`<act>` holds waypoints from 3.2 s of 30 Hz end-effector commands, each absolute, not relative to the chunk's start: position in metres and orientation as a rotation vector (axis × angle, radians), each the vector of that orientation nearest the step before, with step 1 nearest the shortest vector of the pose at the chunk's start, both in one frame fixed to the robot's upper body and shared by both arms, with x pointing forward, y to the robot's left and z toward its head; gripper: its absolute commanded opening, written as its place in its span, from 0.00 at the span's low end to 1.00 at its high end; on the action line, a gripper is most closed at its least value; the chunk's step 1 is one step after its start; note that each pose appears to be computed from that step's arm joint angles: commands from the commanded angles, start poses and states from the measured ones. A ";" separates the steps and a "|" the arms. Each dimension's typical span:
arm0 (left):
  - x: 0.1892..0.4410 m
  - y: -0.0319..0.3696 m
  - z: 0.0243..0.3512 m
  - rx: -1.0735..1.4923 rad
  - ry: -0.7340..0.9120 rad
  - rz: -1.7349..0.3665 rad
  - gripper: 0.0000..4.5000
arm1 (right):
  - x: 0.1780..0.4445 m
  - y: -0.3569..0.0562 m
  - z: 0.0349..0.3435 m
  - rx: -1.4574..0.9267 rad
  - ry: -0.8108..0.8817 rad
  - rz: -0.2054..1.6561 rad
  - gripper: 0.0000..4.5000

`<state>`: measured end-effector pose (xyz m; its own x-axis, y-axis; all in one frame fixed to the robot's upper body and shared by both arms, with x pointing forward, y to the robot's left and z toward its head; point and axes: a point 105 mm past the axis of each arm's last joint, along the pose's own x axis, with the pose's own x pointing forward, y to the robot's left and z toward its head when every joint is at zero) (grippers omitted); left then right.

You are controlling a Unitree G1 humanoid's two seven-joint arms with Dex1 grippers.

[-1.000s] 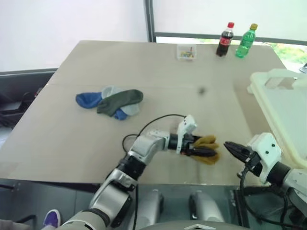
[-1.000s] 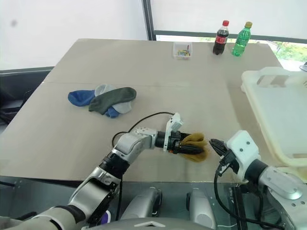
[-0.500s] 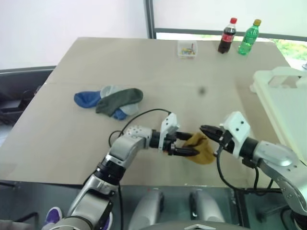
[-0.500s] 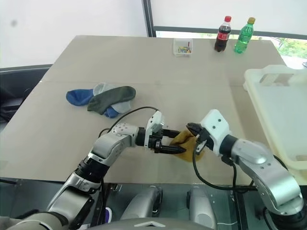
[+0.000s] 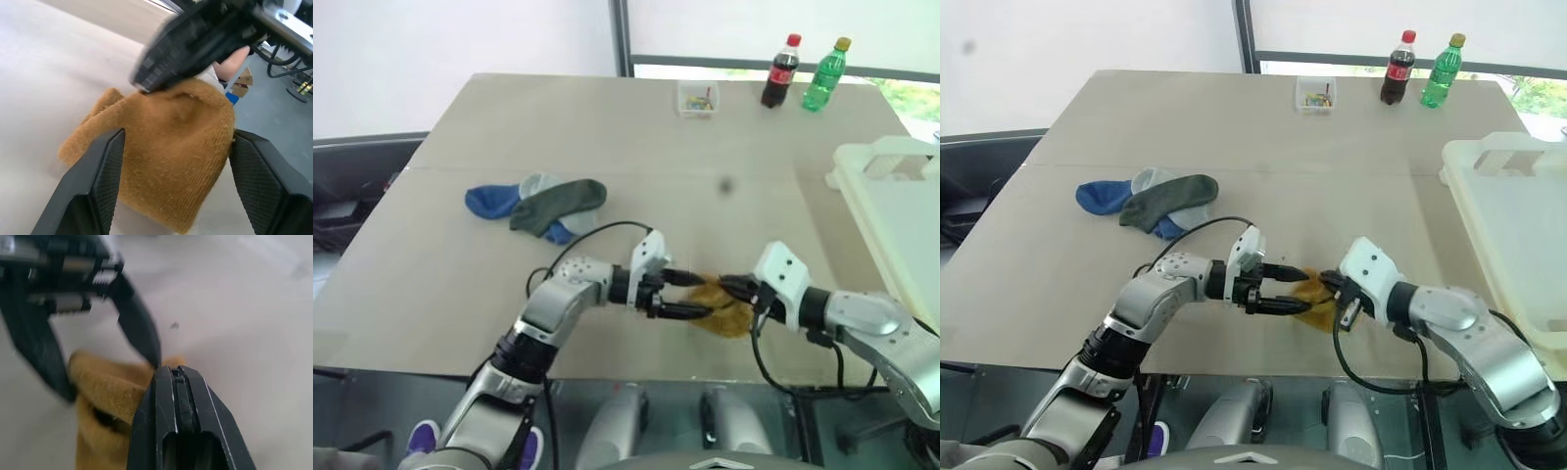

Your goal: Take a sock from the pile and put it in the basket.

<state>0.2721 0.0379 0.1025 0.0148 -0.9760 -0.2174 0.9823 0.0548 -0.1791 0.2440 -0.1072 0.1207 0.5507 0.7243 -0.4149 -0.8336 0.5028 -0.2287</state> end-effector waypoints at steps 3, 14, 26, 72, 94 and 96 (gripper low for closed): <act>0.268 0.049 0.116 0.042 0.262 -1.521 0.75 | 0.249 -0.117 0.103 -0.510 0.308 0.963 0.00; 0.275 0.078 0.125 0.087 0.178 -1.388 0.75 | 0.250 -0.117 0.135 -0.286 0.204 0.943 0.45; 0.262 0.112 0.143 0.183 0.044 -1.366 0.75 | 0.239 -0.116 0.110 -0.237 0.393 0.924 0.99; 0.269 0.104 0.160 0.134 -0.094 -1.180 0.75 | 0.330 -0.196 0.218 0.247 -0.064 0.554 0.03; 0.278 0.072 0.201 -0.034 -0.239 -1.158 0.75 | 0.411 -0.359 0.205 0.234 0.160 -0.147 0.03; 0.275 0.072 0.200 -0.041 -0.232 -1.176 0.75 | 0.406 -0.361 0.201 0.240 0.182 -0.142 0.03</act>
